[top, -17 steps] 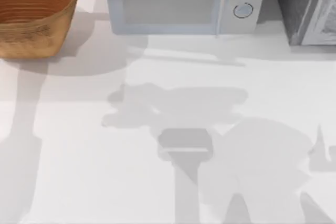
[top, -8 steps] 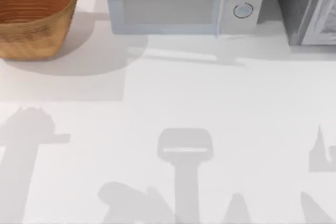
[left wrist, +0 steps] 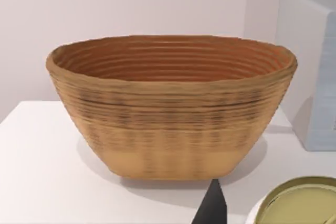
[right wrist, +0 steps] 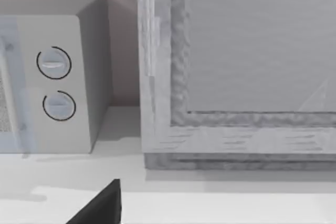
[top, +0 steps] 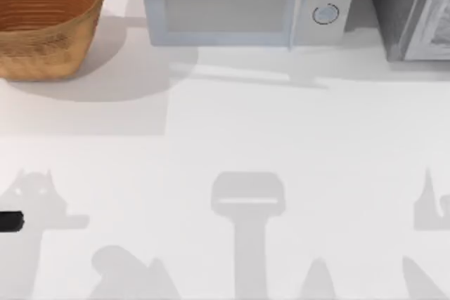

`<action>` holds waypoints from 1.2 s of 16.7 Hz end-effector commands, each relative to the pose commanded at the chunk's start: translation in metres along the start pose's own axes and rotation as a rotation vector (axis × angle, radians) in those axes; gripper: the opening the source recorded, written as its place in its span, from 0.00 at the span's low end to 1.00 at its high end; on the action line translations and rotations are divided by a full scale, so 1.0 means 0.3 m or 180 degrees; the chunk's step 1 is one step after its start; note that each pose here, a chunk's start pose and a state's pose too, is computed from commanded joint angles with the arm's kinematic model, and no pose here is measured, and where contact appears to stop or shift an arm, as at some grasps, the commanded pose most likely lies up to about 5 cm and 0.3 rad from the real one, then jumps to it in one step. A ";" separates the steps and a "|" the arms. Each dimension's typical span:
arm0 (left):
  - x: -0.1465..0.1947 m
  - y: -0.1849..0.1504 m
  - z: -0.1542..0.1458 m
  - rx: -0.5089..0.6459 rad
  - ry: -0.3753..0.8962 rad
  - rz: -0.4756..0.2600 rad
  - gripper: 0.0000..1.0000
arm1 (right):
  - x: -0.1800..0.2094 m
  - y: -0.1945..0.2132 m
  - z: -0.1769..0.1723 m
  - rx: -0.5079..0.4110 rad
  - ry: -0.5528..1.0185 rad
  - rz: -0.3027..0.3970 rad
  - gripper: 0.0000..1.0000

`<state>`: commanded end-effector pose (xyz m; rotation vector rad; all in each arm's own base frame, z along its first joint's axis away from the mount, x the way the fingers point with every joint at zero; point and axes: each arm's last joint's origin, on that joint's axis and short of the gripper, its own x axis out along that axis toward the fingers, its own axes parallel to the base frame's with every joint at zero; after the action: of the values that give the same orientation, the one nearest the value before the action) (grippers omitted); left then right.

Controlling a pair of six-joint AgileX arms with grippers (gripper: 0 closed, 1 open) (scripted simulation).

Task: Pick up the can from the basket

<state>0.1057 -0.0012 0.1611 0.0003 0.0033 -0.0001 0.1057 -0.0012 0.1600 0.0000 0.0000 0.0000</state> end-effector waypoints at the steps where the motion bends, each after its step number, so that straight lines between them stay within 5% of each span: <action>1: 0.000 0.000 -0.004 -0.0001 -0.0010 0.0000 0.00 | 0.000 0.000 0.000 0.0000 0.0000 0.0000 1.00; 7: 0.002 0.000 -0.004 0.0004 0.0020 -0.0007 0.00 | 0.000 0.000 0.000 0.0000 0.0000 0.0000 1.00; 11: 0.023 -0.009 0.035 -0.0005 0.0110 -0.0229 0.00 | 0.000 0.000 0.000 0.0000 0.0000 0.0000 1.00; 20: 0.274 -0.083 0.252 -0.0019 0.0139 -0.1587 0.00 | 0.000 0.000 0.000 0.0000 0.0000 0.0000 1.00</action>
<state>0.1881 -0.0262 0.2363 -0.0065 0.0470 -0.4987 0.1057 -0.0012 0.1600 0.0000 0.0000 0.0000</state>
